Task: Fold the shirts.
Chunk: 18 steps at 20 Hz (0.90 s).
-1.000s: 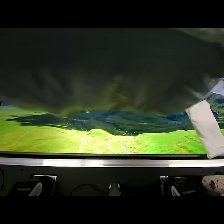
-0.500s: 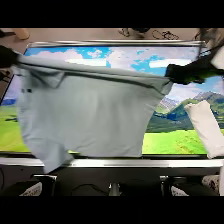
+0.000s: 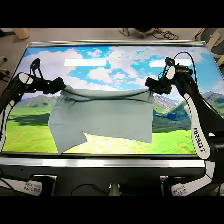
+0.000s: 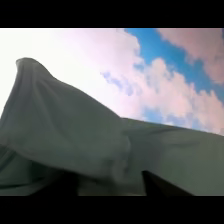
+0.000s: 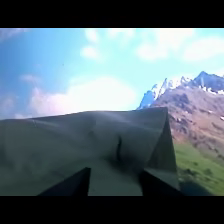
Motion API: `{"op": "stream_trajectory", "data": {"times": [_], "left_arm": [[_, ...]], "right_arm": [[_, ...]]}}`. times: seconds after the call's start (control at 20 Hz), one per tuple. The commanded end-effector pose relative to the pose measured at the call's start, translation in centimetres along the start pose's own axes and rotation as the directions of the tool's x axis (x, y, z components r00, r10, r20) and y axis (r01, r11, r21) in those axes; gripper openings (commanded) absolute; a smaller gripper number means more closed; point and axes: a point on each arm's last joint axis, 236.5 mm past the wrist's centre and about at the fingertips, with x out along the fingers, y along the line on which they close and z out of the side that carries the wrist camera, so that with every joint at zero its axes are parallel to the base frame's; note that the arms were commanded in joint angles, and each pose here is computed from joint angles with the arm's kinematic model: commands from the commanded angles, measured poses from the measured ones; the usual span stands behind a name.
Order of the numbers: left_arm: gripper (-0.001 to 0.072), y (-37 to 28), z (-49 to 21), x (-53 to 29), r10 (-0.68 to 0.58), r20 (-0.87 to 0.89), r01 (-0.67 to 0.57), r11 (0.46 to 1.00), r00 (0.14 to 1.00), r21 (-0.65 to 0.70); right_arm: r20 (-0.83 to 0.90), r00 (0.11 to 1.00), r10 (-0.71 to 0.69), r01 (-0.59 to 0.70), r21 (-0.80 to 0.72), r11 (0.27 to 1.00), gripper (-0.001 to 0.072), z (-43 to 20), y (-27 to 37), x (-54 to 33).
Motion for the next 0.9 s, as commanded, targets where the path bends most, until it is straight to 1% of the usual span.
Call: {"op": "stream_trajectory", "data": {"times": [0.0, 0.05, 0.1, 0.15, 0.2, 0.25, 0.35, 0.45, 0.55, 0.65, 0.75, 0.8, 0.85], "left_arm": [[0.0694, 2.5, -0.1, -2.5, 0.06, -0.115, -0.056, 0.998, 0.992, 0.033], [0.0541, 5.4, 0.1, -5.0, 0.161, -0.164, -0.151, 0.986, 0.973, 0.074], [0.0452, 9.1, -0.7, -7.7, 0.28, -0.228, -0.265, 0.96, 0.933, 0.092], [0.0458, 12.5, -3.0, -10.1, 0.366, -0.334, -0.368, 0.928, 0.869, 0.06], [0.0519, 14.6, -6.0, -11.5, 0.374, -0.45, -0.402, 0.915, 0.811, 0.037], [0.0541, 15.7, -8.3, -11.8, 0.345, -0.52, -0.404, 0.915, 0.781, 0.001], [0.0539, 16.2, -11.8, -10.3, 0.245, -0.584, -0.357, 0.93, 0.774, -0.084], [0.0539, 16.2, -13.8, -7.9, 0.201, -0.586, -0.323, 0.94, 0.785, -0.11], [0.0538, 16.0, -14.7, -5.8, 0.187, -0.568, -0.299, 0.948, 0.801, -0.108], [0.0531, 15.9, -15.9, -4.6, 0.179, -0.582, -0.295, 0.949, 0.793, -0.109], [0.0531, 15.8, -17.0, -3.9, 0.175, -0.606, -0.294, 0.95, 0.776, -0.101], [0.0529, 15.7, -17.3, -3.6, 0.177, -0.608, -0.292, 0.952, 0.774, -0.095], [0.0511, 15.6, -17.3, -3.4, 0.178, -0.605, -0.29, 0.953, 0.776, -0.091]], "right_arm": [[-0.023, 0.997, 0.07, -0.071, -0.06, 0.996, 0.0445, 0.2, 0.6, -1.8], [-0.077, 0.996, 0.034, -0.04, -0.073, 0.997, 0.0496, -0.6, -1.6, -3.4], [-0.167, 0.986, 0.012, -0.022, -0.058, 0.998, 0.0517, -2.2, -4.0, -4.7], [-0.284, 0.959, -0.002, -0.008, -0.036, 0.999, 0.0512, -4.5, -6.4, -5.8], [-0.377, 0.926, -0.013, 0.001, -0.032, 0.999, 0.0511, -6.8, -8.3, -6.3], [-0.448, 0.894, -0.023, 0.01, -0.031, 0.999, 0.0508, -9.3, -9.9, -6.2], [-0.513, 0.858, -0.023, 0.027, 0.0, 1.0, 0.0499, -13.6, -11.6, -5.3], [-0.538, 0.843, 0.004, 0.009, 0.022, 1.0, 0.0499, -16.2, -11.6, -4.6], [-0.55, 0.835, 0.026, -0.005, 0.04, 0.999, 0.0506, -16.9, -11.2, -4.5], [-0.551, 0.834, 0.029, -0.007, 0.042, 0.999, 0.0514, -17.0, -11.2, -4.5], [-0.552, 0.833, 0.029, -0.007, 0.043, 0.999, 0.0561, -17.0, -11.1, -4.5], [-0.554, 0.832, 0.029, -0.007, 0.043, 0.999, 0.0561, -17.0, -11.2, -4.5], [-0.561, 0.827, 0.033, -0.007, 0.048, 0.999, 0.0562, -17.3, -11.1, -4.5]]}}
